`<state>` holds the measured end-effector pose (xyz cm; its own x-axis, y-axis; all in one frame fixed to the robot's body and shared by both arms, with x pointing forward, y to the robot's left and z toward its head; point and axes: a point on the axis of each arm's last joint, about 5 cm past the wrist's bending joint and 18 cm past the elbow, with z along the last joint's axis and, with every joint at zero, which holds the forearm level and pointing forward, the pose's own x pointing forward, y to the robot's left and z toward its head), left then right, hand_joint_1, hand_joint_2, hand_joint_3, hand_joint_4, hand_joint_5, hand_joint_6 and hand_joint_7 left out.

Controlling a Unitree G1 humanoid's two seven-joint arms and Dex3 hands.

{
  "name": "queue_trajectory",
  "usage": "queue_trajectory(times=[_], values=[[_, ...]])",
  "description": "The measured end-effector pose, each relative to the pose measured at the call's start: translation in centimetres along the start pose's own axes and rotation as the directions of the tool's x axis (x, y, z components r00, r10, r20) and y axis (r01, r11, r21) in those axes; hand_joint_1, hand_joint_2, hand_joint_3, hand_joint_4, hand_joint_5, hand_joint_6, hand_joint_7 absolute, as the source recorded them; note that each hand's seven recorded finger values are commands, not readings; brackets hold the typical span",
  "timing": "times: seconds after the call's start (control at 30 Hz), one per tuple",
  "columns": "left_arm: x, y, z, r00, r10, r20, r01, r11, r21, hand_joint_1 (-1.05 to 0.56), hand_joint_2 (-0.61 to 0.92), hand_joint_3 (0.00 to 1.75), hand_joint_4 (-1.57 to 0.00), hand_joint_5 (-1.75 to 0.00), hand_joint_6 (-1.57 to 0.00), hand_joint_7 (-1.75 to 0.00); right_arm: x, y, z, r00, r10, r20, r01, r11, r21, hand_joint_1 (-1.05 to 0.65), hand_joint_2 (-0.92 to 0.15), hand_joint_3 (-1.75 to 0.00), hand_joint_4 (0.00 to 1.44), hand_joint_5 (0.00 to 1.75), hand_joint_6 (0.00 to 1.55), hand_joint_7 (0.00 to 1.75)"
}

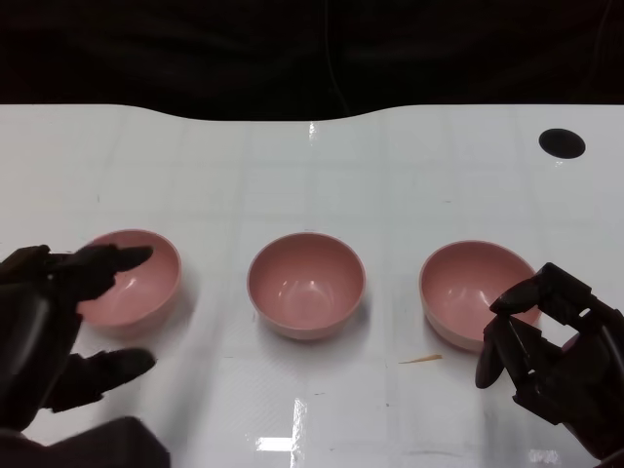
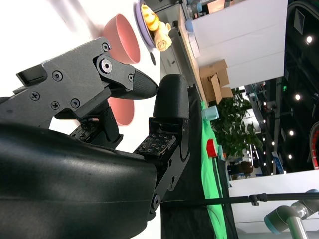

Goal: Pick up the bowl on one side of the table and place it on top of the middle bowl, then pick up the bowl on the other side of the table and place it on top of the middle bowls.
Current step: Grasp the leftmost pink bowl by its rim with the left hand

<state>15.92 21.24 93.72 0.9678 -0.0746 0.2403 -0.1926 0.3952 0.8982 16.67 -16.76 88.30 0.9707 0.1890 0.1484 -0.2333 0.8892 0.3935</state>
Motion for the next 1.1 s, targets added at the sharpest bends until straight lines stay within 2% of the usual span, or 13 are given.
queue_trajectory(times=[0.1,0.17,0.23,0.33,0.4,0.47,0.57,0.7,0.87,1.1], values=[[1.0,2.2,0.6,0.982,-0.186,-0.019,0.185,0.952,0.243,-0.82,0.89,0.01,-0.64,-0.06,-0.65,-0.01,0.0,0.0,0.0,1.0,-0.002,0.001,0.002,1.0,0.0,-0.18,-0.61,-0.84,0.87,1.64,0.77,1.35],[2.1,2.9,1.1,0.951,-0.305,-0.05,0.305,0.899,0.314,-0.82,0.91,0.02,-0.63,-0.04,-0.65,0.0,0.0,-0.1,0.0,1.0,-0.005,0.002,0.005,1.0,0.0,-0.18,-0.62,-0.83,0.87,1.63,0.78,1.34],[3.2,3.3,1.6,0.919,-0.389,-0.064,0.386,0.852,0.354,-0.82,0.92,0.02,-0.62,-0.03,-0.64,0.0,0.0,-0.1,0.0,1.0,-0.005,0.002,0.005,1.0,0.002,-0.18,-0.63,-0.81,0.86,1.63,0.78,1.32],[4.3,2.6,1.7,0.888,-0.455,-0.07,0.446,0.812,0.375,-0.83,0.92,0.08,-0.59,-0.01,-0.6,0.0,-0.1,-0.1,0.0,1.0,-0.008,0.001,0.008,1.0,0.001,-0.18,-0.63,-0.8,0.87,1.64,0.79,1.32],[4.9,1.9,1.3,0.868,-0.489,-0.089,0.483,0.79,0.378,-0.83,0.92,0.11,-0.59,-0.01,-0.6,0.0,-0.1,-0.1,0.0,1.0,-0.007,0.0,0.007,1.0,0.0,-0.19,-0.63,-0.81,0.88,1.63,0.79,1.33],[5.5,1.1,0.7,0.858,-0.506,-0.092,0.501,0.782,0.371,-0.81,0.92,0.12,-0.59,-0.01,-0.6,-0.01,0.0,0.0,-0.1,1.0,-0.005,0.001,0.005,1.0,0.001,-0.19,-0.63,-0.82,0.88,1.63,0.79,1.33],[6.1,0.4,-0.1,0.854,-0.515,-0.079,0.506,0.784,0.36,-0.8,0.92,0.14,-0.57,0.0,-0.59,0.0,0.0,0.1,-0.1,1.0,-0.007,0.0,0.007,1.0,0.001,-0.19,-0.63,-0.83,0.88,1.63,0.79,1.34],[7.2,-0.1,-0.1,0.859,-0.51,-0.055,0.494,0.794,0.355,-0.78,0.92,0.13,-0.57,0.0,-0.59,0.0,0.0,0.1,-0.1,1.0,-0.012,0.0,0.012,1.0,0.002,-0.2,-0.63,-0.82,0.88,1.63,0.78,1.33],[7.9,-1.0,-0.4,0.854,-0.519,-0.042,0.501,0.797,0.338,-0.73,0.92,0.12,-0.58,-0.01,-0.6,-0.01,-0.1,0.1,-0.1,1.0,-0.015,0.0,0.015,1.0,0.003,-0.19,-0.64,-0.8,0.87,1.64,0.78,1.34],[9.0,-2.5,-1.5,0.869,-0.493,0.034,0.465,0.838,0.286,-0.63,0.92,0.04,-0.64,-0.02,-0.67,-0.02,-0.1,0.1,-0.1,1.0,-0.016,0.0,0.016,1.0,0.001,-0.18,-0.64,-0.82,0.87,1.65,0.78,1.35]])
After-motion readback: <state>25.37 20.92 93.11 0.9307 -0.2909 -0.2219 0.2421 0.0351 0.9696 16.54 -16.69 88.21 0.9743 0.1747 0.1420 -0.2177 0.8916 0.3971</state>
